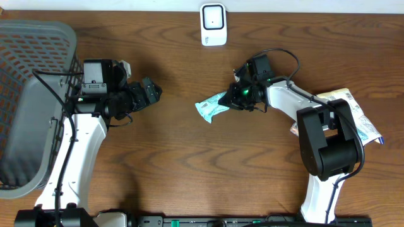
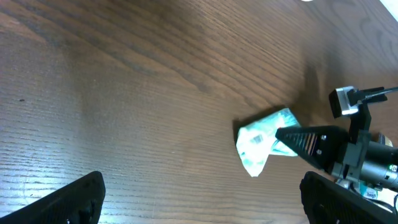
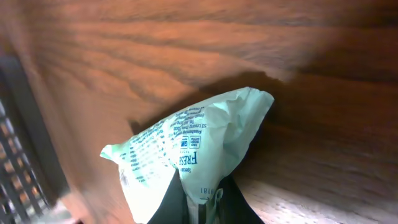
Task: Scan the item barcode
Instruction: 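Lift the green pack and carry it up toward the scanner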
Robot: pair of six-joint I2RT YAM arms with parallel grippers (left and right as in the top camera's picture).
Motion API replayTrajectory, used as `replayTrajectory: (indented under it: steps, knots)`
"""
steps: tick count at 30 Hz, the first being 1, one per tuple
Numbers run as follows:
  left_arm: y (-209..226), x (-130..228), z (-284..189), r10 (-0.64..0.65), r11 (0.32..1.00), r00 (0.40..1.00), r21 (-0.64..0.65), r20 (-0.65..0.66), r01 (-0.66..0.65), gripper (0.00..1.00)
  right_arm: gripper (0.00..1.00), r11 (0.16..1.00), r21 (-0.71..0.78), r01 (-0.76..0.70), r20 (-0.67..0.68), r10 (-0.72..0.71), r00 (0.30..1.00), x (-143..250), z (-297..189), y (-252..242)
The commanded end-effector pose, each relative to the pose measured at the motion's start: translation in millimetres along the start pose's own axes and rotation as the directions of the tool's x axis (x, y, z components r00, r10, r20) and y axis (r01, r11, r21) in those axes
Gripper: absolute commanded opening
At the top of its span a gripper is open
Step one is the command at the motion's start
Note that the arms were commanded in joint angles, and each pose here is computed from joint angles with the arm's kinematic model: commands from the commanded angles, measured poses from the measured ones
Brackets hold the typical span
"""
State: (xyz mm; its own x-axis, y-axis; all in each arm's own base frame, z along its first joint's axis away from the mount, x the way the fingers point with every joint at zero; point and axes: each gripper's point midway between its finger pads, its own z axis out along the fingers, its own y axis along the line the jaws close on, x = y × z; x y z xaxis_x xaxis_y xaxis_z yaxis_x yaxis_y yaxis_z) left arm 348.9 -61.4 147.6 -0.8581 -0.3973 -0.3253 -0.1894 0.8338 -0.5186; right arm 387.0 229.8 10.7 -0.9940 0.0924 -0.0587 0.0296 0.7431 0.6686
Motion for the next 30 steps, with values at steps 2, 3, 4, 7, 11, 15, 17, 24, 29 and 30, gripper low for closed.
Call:
replayTrajectory:
  steps: [2, 3, 4, 7, 11, 15, 17, 24, 29, 30]
  knots:
    - [3.0, -0.1, 0.3, 0.008, 1.000, 1.000, -0.009, 0.001, -0.008, 0.99, 0.01, 0.960, -0.132, 0.248, 0.015, -0.248, 0.969, 2.6, -23.4, 35.0]
    - [3.0, -0.1, 0.3, 0.008, 1.000, 1.000, -0.009, 0.001, -0.008, 0.99, 0.01, 0.947, -0.155, 0.282, 0.036, -0.280, 0.959, 1.1, -32.6, 44.2]
    - [3.0, -0.1, 0.3, 0.008, 1.000, 1.000, -0.009, 0.001, -0.008, 0.99, 0.01, 0.936, -0.170, 0.309, 0.059, -0.303, 0.951, -0.6, -42.8, 52.9]
    - [3.0, -0.1, 0.3, 0.009, 1.000, 1.000, -0.009, 0.001, -0.009, 0.99, 0.01, 0.900, -0.205, 0.385, 0.164, -0.357, 0.920, -7.7, -89.1, 85.6]
    - [3.0, -0.1, 0.3, 0.009, 1.000, 1.000, -0.009, 0.001, -0.009, 0.99, 0.01, 0.857, -0.225, 0.463, 0.296, -0.393, 0.871, -12.3, -149.4, 116.1]
    - [3.0, -0.1, 0.3, 0.009, 1.000, 1.000, -0.009, 0.001, -0.009, 0.99, 0.01, 0.835, -0.207, 0.509, 0.401, -0.403, 0.823, -8.7, -205.9, 131.6]
    - [3.0, -0.1, 0.3, 0.009, 1.000, 1.000, -0.009, 0.001, -0.009, 0.99, 0.01, 0.834, -0.193, 0.517, 0.429, -0.402, 0.809, -2.9, -225.4, 135.4]
    - [3.0, -0.1, 0.3, 0.008, 1.000, 1.000, -0.009, 0.001, -0.008, 0.99, 0.01, 0.858, -0.080, 0.507, 0.510, -0.402, 0.761, 2.0, -258.4, 140.3]
    - [3.0, -0.1, 0.3, 0.008, 1.000, 1.000, -0.009, 0.001, -0.008, 0.99, 0.01, 0.900, 0.120, 0.420, 0.525, -0.416, 0.742, -20.1, -239.7, 128.4]
    - [2.9, -0.1, 0.3, 0.008, 1.000, 1.000, -0.008, 0.001, -0.008, 0.99, 0.01, 0.897, 0.164, 0.410, 0.527, -0.431, 0.732, -25.6, -237.1, 128.7]
